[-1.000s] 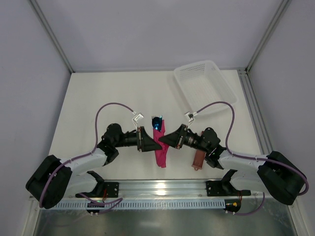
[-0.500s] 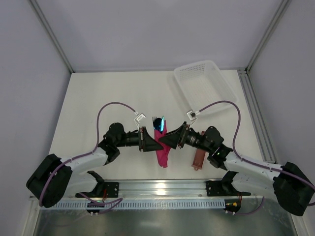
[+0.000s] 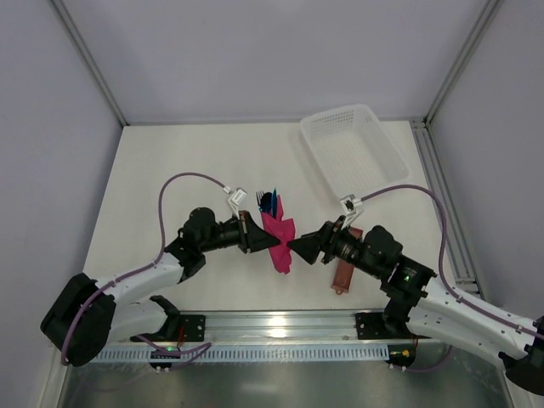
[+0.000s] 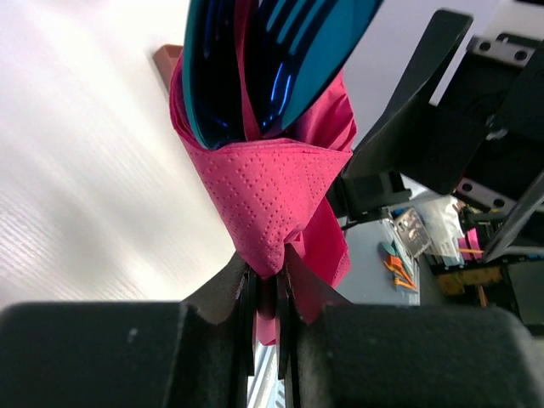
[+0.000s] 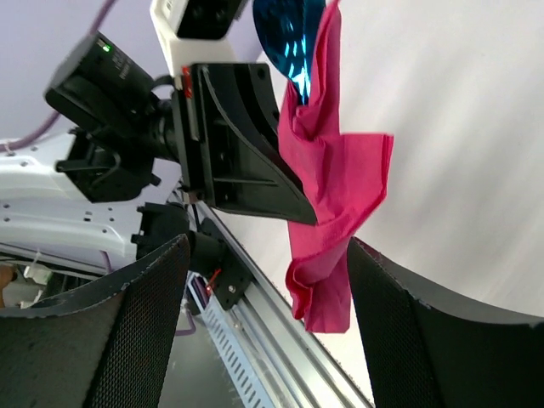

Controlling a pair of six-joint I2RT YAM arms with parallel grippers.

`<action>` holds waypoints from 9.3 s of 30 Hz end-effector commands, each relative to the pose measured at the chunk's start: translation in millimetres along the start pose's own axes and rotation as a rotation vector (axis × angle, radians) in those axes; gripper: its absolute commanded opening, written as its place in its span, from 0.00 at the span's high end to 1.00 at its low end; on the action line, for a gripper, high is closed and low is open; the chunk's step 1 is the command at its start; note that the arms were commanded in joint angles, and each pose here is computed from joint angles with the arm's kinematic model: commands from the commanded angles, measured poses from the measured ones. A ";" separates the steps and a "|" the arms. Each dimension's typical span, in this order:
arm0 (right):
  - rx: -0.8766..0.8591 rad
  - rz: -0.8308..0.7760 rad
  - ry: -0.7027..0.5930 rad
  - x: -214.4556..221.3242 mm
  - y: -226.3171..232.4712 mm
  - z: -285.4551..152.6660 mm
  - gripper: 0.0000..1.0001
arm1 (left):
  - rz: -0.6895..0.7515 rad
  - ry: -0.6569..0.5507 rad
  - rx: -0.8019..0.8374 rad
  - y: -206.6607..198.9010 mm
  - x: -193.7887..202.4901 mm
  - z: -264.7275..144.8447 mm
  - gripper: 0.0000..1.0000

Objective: Place the utensils on the paper napkin and roll it up
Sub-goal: Adjust the napkin, then roll the napkin.

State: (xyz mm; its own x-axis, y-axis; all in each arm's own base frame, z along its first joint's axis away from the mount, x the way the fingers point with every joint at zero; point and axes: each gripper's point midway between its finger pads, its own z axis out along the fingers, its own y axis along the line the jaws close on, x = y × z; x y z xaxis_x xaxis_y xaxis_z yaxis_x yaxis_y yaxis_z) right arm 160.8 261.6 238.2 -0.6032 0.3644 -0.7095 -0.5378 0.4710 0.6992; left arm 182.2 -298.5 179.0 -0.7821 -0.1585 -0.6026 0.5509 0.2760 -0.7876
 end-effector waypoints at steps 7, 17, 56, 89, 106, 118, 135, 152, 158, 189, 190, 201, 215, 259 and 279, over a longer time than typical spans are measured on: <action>0.094 -0.050 0.066 27.4 -20.5 20.0 0.25 | 0.109 -0.136 0.004 -27.4 -46.5 -1.9 1.00; 0.015 -0.027 0.049 33.3 -8.9 27.2 0.49 | 0.118 -0.163 -0.019 -28.6 -50.9 -7.5 1.00; -0.006 0.064 0.055 55.8 -4.0 26.7 0.96 | 0.101 -0.260 -0.021 -48.2 -67.9 -36.8 1.00; -0.113 -0.067 -0.018 24.0 27.3 21.2 0.21 | 0.101 -0.167 0.079 -67.9 -52.6 -41.0 1.00; -0.249 -0.088 -0.002 38.1 34.4 15.0 0.77 | 0.072 -0.133 0.213 -95.2 -50.3 -43.3 1.00; -0.048 -0.148 -0.081 -2.3 18.2 -6.2 0.56 | 0.075 -0.116 0.234 -91.4 -46.1 -38.9 1.00; -0.052 -0.284 -0.030 -31.7 60.0 23.1 0.54 | 0.074 -0.125 0.166 -79.1 -44.9 -39.1 1.00; -0.096 -0.284 0.021 -4.6 56.3 31.8 0.40 | 0.087 -0.136 0.179 -88.0 -49.5 -42.6 1.00; 0.003 -0.268 -0.022 -15.7 41.3 19.9 0.40 | 0.086 -0.131 0.128 -76.4 -48.3 -39.8 1.00; -0.259 -0.086 -0.002 28.9 51.4 -3.7 0.81 | 0.077 -0.188 0.245 -113.2 -59.9 -54.0 1.00; -0.259 -0.090 -0.004 28.0 51.9 -3.4 0.86 | 0.072 -0.186 0.250 -113.4 -60.2 -53.2 1.00; -0.172 -0.103 -0.008 27.5 35.4 -0.8 0.85 | 0.063 -0.172 0.291 -121.8 -60.1 -54.0 1.00; 0.023 -0.185 -0.020 -23.8 43.7 -10.9 0.63 | 0.060 -0.139 0.155 -86.9 -51.8 -42.7 1.00; -0.252 -0.299 -0.032 15.9 80.1 20.3 0.45 | 0.105 -0.056 0.347 -119.0 -36.0 -52.6 1.00; -0.084 -0.267 -0.109 -23.8 75.1 21.2 0.41 | 0.092 -0.029 0.284 -101.4 -31.1 -44.2 1.00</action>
State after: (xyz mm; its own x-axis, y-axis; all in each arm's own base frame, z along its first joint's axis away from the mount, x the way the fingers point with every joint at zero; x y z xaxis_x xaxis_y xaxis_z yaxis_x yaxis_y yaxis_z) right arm 140.6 307.3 287.0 -0.3777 0.2688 -0.8861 -0.7454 0.4795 0.4632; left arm 140.8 -279.9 260.7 -0.7756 -0.1514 -0.6128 0.6123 0.0549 -0.7887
